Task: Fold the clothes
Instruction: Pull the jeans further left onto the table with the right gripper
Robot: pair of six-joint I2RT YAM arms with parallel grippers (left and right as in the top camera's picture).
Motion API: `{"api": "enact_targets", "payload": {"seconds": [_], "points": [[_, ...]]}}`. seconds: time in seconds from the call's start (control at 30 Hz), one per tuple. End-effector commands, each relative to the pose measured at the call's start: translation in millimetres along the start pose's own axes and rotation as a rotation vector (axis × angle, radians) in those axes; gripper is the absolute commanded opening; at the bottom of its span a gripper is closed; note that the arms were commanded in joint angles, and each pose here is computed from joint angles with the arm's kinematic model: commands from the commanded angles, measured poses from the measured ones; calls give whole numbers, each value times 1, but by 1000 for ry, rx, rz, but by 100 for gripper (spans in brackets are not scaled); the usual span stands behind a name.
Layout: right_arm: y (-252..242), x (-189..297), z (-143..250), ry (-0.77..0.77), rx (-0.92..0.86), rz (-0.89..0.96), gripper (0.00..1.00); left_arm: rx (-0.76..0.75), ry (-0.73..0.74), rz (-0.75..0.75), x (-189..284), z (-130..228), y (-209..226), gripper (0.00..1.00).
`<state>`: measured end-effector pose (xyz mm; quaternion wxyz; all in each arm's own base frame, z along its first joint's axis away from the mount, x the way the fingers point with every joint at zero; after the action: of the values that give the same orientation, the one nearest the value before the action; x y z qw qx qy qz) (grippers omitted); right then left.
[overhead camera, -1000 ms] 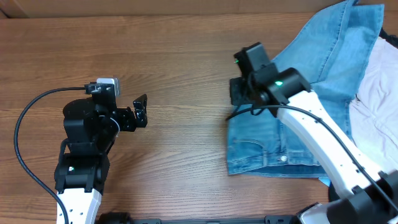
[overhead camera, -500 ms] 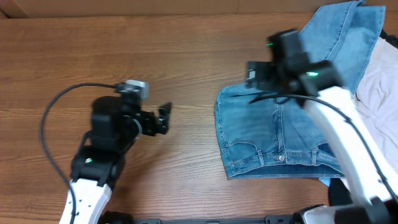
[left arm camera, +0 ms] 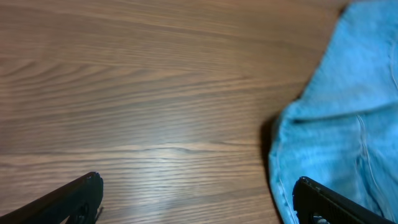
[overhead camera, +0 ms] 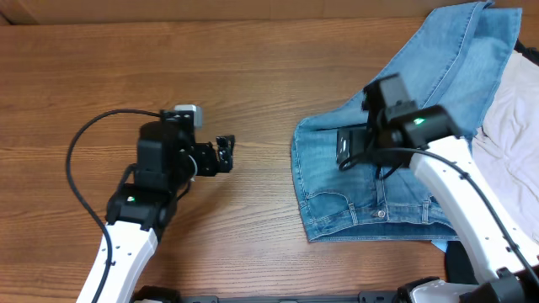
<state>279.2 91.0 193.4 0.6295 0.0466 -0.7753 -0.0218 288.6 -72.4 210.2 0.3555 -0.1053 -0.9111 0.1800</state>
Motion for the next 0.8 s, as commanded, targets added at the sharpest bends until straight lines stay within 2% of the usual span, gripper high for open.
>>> {"api": "enact_targets", "payload": {"seconds": [0.0, 0.3, 0.5, 0.77], "points": [[7, -31, 30, 128, -1, -84, 100, 100, -71, -39, 13, -18, 13, 100], [39, -55, 78, 245, 136, -79, 100, 120, -86, -60, 15, -22, 22, 100], [68, -61, 107, 301, 246, -119, 98, 123, -113, -131, 16, -24, 30, 100], [91, -76, 126, 341, 364, -86, 94, 177, -144, -184, 21, -30, 48, 100]]}}
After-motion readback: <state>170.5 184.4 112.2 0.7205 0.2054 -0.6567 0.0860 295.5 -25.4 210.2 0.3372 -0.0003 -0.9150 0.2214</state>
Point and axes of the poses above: each gripper's point midway between its finger pads, its own x axis back along the fingers, its own y axis along the line the jaws close on, z = x × y, the point moved 6 cm from there along x, back along the fingers, and after that the axes turned 5 degrees about x, right-handed, at the moved point
